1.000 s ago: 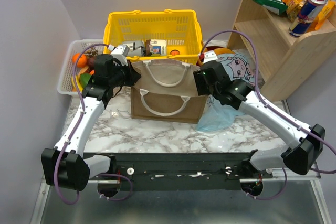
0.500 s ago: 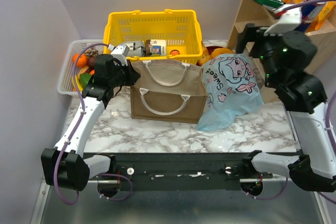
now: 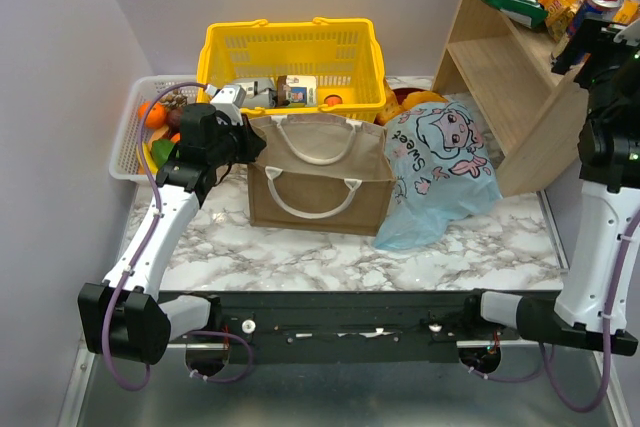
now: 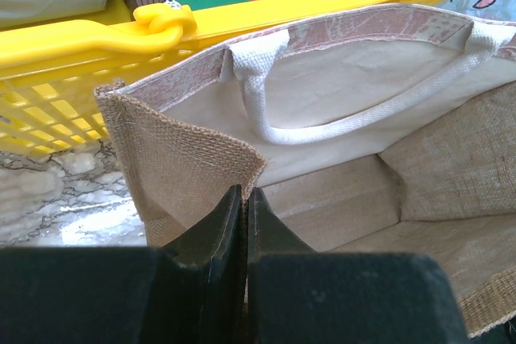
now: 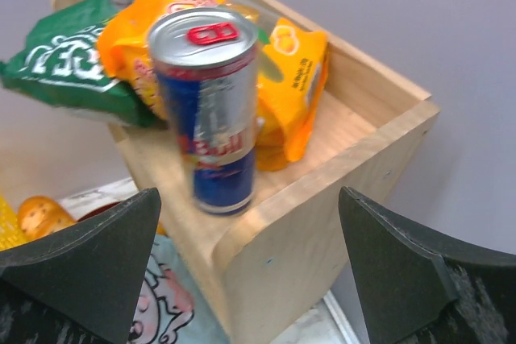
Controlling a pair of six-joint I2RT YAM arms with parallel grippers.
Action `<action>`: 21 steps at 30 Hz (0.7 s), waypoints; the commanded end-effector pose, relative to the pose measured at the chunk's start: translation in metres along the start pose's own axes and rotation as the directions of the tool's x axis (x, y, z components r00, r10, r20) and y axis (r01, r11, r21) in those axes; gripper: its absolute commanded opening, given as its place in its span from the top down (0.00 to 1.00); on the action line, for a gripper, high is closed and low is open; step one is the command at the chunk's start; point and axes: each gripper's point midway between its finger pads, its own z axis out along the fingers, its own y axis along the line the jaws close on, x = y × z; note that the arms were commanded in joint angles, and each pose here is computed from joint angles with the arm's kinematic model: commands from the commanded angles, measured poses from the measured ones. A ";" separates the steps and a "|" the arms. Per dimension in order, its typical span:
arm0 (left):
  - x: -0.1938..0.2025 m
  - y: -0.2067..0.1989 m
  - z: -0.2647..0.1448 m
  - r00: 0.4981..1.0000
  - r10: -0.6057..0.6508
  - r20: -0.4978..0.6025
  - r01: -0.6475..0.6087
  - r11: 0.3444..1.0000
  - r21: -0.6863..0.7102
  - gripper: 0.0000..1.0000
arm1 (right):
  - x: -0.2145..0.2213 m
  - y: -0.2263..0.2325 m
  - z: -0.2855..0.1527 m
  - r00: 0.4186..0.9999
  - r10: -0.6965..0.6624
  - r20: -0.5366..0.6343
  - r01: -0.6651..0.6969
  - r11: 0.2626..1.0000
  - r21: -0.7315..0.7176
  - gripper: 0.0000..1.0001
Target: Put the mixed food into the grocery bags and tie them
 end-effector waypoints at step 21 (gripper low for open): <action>0.009 0.012 -0.003 0.999 0.026 -0.023 -0.027 0.998 -0.062 1.00 | -0.008 0.011 0.068 0.992 -0.014 0.124 0.036 0.984 -0.172 0.20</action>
